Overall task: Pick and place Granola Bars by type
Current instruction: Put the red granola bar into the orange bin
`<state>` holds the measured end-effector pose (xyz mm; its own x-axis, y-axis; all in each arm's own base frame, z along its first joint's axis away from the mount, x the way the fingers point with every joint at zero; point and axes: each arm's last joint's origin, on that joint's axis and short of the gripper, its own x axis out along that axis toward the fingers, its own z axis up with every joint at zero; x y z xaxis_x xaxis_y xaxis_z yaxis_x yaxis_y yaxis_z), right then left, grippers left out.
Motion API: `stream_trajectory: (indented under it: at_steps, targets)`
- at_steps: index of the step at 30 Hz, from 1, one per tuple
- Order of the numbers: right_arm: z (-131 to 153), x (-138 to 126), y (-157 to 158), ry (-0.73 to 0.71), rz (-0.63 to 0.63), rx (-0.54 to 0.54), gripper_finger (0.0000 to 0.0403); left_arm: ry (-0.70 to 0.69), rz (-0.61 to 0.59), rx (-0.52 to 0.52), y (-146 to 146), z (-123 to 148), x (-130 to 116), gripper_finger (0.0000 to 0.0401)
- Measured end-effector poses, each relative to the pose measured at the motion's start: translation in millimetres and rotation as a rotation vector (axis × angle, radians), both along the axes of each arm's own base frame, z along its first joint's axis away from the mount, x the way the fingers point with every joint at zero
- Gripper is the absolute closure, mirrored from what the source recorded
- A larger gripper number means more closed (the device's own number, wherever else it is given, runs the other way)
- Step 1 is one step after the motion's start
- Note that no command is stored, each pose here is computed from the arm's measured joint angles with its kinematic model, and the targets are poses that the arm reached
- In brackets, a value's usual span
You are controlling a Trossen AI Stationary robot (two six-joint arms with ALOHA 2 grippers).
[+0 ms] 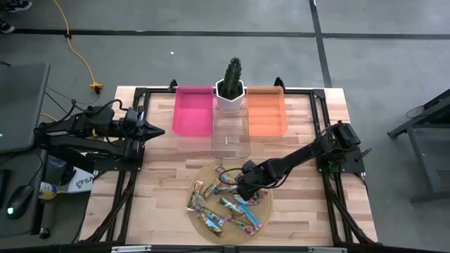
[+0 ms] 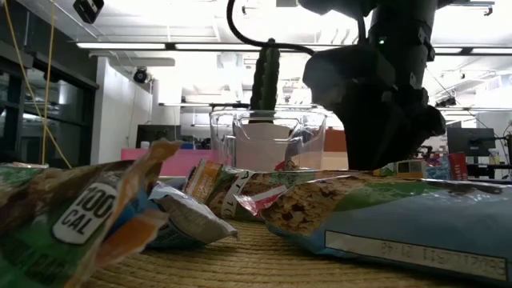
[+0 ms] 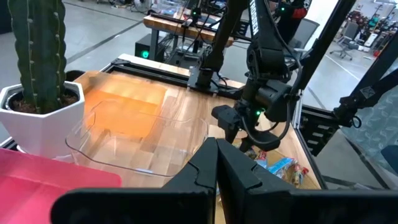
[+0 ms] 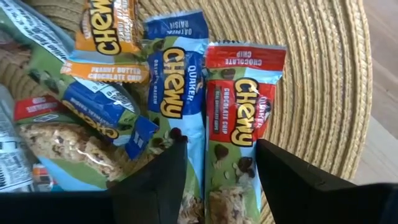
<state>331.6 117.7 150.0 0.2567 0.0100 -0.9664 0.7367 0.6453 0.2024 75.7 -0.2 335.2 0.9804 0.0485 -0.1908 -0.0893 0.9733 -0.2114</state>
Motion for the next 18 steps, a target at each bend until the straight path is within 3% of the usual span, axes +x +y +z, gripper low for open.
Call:
stream_trajectory:
  at_steps: [18]
  targets:
    - [-3.9, -3.6, -4.5, 0.055, -0.025, -0.036, 0.0227, -0.001, 0.002, 0.0, 0.0, 0.1, 0.0, 0.04]
